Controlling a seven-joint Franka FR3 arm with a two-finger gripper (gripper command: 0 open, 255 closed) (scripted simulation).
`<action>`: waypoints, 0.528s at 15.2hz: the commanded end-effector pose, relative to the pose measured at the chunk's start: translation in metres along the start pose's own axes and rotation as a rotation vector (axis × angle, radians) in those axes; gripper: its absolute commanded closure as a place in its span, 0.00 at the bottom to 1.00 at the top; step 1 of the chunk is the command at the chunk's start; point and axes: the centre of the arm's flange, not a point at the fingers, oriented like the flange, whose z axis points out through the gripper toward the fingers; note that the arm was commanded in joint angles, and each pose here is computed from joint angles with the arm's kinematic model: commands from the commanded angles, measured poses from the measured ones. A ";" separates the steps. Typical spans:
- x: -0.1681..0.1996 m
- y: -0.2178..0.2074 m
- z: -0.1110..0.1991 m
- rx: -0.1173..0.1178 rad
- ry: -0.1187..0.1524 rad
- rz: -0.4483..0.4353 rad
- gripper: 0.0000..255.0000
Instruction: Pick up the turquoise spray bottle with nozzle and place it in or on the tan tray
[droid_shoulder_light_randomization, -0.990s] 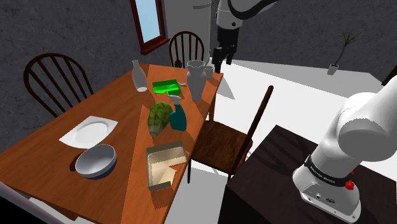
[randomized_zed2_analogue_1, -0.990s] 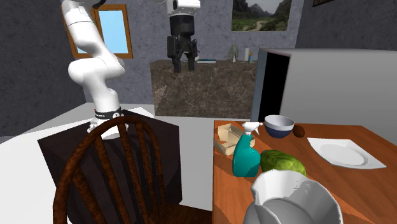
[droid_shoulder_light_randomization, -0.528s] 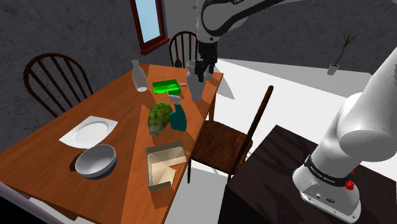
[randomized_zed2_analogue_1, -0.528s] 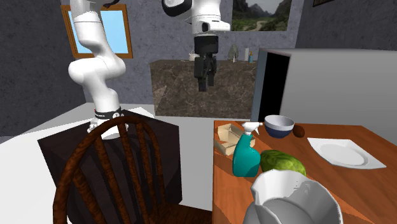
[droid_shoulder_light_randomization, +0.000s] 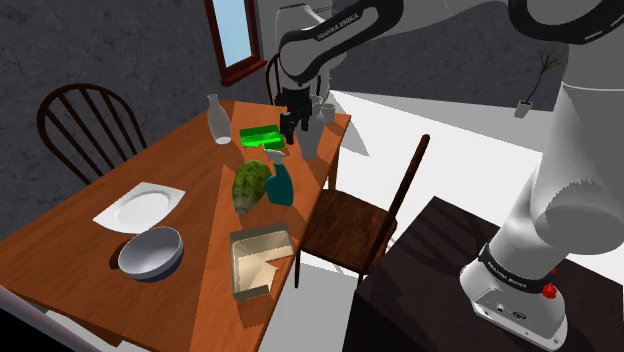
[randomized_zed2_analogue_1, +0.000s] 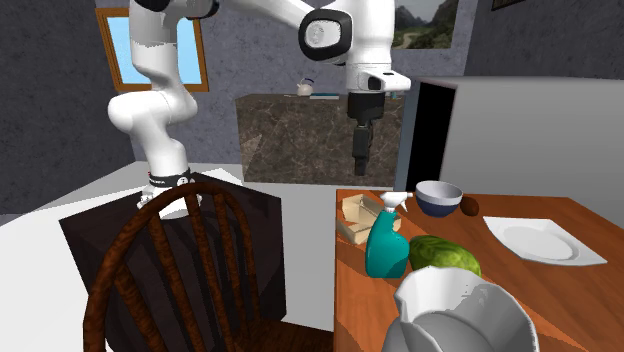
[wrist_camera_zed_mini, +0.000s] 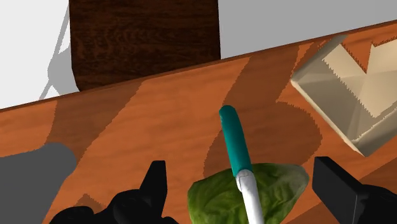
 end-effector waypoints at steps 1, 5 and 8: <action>0.020 -0.006 0.016 0.008 -0.007 -0.023 0.00; 0.061 -0.017 0.049 0.023 -0.020 -0.067 0.00; 0.065 -0.019 0.064 0.024 -0.022 -0.072 0.00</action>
